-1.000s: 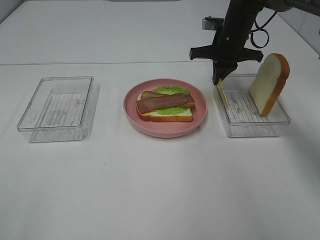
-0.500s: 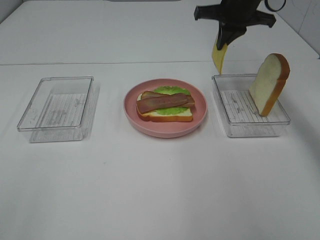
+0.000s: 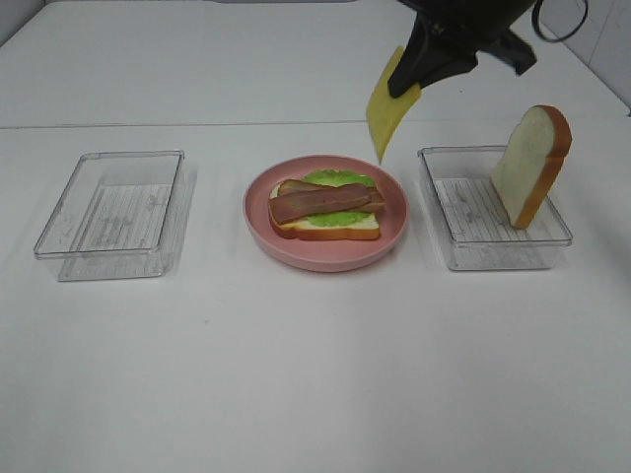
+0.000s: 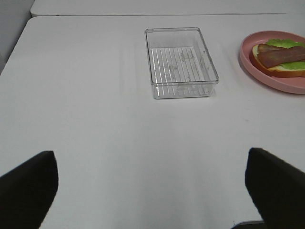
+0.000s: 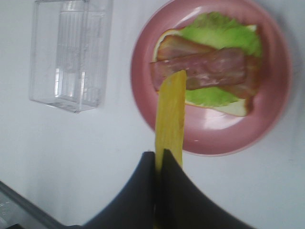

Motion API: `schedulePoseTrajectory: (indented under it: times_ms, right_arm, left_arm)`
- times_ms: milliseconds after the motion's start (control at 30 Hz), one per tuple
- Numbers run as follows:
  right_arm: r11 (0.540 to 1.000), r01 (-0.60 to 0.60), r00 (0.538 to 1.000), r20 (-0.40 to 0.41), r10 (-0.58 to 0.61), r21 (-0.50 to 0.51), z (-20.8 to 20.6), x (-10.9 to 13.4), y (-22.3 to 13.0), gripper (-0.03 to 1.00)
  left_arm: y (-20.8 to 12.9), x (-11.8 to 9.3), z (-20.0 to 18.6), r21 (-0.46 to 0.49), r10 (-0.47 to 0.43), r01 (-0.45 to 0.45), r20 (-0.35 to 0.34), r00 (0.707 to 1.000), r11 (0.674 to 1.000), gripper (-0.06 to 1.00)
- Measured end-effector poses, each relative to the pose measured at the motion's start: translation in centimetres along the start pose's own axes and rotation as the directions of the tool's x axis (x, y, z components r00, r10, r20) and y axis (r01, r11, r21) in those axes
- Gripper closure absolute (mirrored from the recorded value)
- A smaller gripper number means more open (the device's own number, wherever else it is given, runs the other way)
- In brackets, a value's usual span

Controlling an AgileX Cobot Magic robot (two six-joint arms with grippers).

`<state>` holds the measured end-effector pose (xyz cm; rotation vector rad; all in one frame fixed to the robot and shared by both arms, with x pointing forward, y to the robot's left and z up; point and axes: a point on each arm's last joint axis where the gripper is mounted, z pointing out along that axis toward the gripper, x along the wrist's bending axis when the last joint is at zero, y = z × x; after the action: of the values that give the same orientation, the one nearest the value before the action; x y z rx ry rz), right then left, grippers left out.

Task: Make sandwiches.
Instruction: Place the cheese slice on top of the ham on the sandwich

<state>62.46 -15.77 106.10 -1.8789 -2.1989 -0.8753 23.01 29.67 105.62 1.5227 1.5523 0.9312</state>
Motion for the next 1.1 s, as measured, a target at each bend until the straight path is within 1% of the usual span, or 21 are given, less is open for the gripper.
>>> schedulePoseTrajectory:
  times_ms: [33,67,100,267,367,433,467,500,533,567,600,633,667,700,733,767,800,867,900,967,1100]
  right_arm:
    - [1.0,-0.029,0.997,-0.066,0.029,0.002,1.1,-0.2,-1.3,0.94]
    - [1.0,-0.029,0.997,-0.066,0.029,0.002,1.1,-0.2,-1.3,0.94]
    - [0.998,-0.056,0.992,-0.112,0.057,0.016,2.1,-0.4,-2.2,0.94]
    - [0.996,-0.083,0.985,-0.15,0.089,0.045,3.3,-0.8,-3.3,0.94]
    - [0.995,-0.097,0.982,-0.162,0.098,0.012,3.4,-0.8,-3.1,0.94]
    - [0.992,-0.117,0.976,-0.192,0.106,-0.045,3.4,-0.6,-2.5,0.94]
    - [0.992,-0.117,0.976,-0.192,0.106,-0.045,3.4,-0.6,-2.5,0.94]
    - [0.99,-0.122,0.968,-0.227,0.104,-0.066,3.7,-0.4,-2.2,0.94]
    - [0.99,-0.122,0.968,-0.227,0.104,-0.066,3.7,-0.4,-2.2,0.94]
    - [0.99,-0.126,0.961,-0.255,0.105,-0.068,4.0,-0.2,-2.2,0.94]
    - [0.989,-0.138,0.945,-0.307,0.113,-0.061,5.0,0.3,-2.1,0.94]
    - [0.989,-0.138,0.945,-0.307,0.113,-0.061,5.0,0.3,-2.1,0.94]
    - [0.989,-0.143,0.932,-0.34,0.122,-0.037,6.5,0.7,-2.3,0.94]
    - [0.989,-0.15,0.927,-0.351,0.133,-0.021,7.4,0.8,-2.5,0.94]
    - [0.989,-0.15,0.927,-0.351,0.133,-0.021,7.4,0.8,-2.5,0.94]
    - [0.987,-0.158,0.922,-0.357,0.151,0.011,9.2,0.7,-2.7,0.94]
    - [0.987,-0.158,0.922,-0.357,0.151,0.011,9.2,0.7,-2.7,0.94]
    - [0.986,-0.162,0.922,-0.353,0.162,0.028,11.2,0.6,-2.5,0.94]
    - [0.986,-0.162,0.922,-0.353,0.162,0.028,11.2,0.6,-2.5,0.94]
    - [0.986,-0.169,0.926,-0.341,0.162,0.01,12.8,0.3,-1.7,0.94]
    - [0.985,-0.173,0.928,-0.336,0.163,0.002,13.8,0.0,-1.1,0.94]
  left_arm:
    - [0.0,0.0,0.0,0.0,0.0,0.0,0.0,1.0,1.0,-0.05]
    - [0.0,0.0,0.0,0.0,0.0,0.0,0.0,1.0,1.0,-0.05]
    - [0.0,0.0,0.0,0.0,0.0,0.0,0.0,1.0,1.0,-0.05]
    - [0.0,0.0,0.0,0.0,0.0,0.0,0.0,1.0,1.0,-0.05]
    - [0.0,0.0,0.0,0.0,0.0,0.0,0.0,1.0,1.0,-0.05]
    - [0.0,0.0,0.0,0.0,0.0,0.0,0.0,1.0,1.0,-0.05]
    - [0.0,0.0,0.0,0.0,0.0,0.0,0.0,1.0,1.0,-0.05]
    - [0.0,0.0,0.0,0.0,0.0,0.0,0.0,1.0,1.0,-0.05]
    - [0.0,0.0,0.0,0.0,0.0,0.0,0.0,1.0,1.0,-0.05]
    - [0.0,0.0,0.0,0.0,0.0,0.0,0.0,1.0,1.0,-0.05]
    - [0.0,0.0,0.0,0.0,0.0,0.0,0.0,1.0,1.0,-0.05]
    - [0.0,0.0,0.0,0.0,0.0,0.0,0.0,1.0,1.0,-0.05]
    - [0.0,0.0,0.0,0.0,0.0,0.0,0.0,1.0,1.0,-0.05]
    - [0.0,0.0,0.0,0.0,0.0,0.0,0.0,1.0,1.0,-0.05]
    - [0.0,0.0,0.0,0.0,0.0,0.0,0.0,1.0,1.0,-0.05]
    - [0.0,0.0,0.0,0.0,0.0,0.0,0.0,1.0,1.0,-0.05]
    - [0.0,0.0,0.0,0.0,0.0,0.0,0.0,1.0,1.0,-0.05]
    - [0.0,0.0,0.0,0.0,0.0,0.0,0.0,1.0,1.0,-0.05]
    - [0.0,0.0,0.0,0.0,0.0,0.0,0.0,1.0,1.0,-0.05]
    - [0.0,0.0,0.0,0.0,0.0,0.0,0.0,1.0,1.0,-0.05]
    - [0.0,0.0,0.0,0.0,0.0,0.0,0.0,1.0,1.0,-0.05]
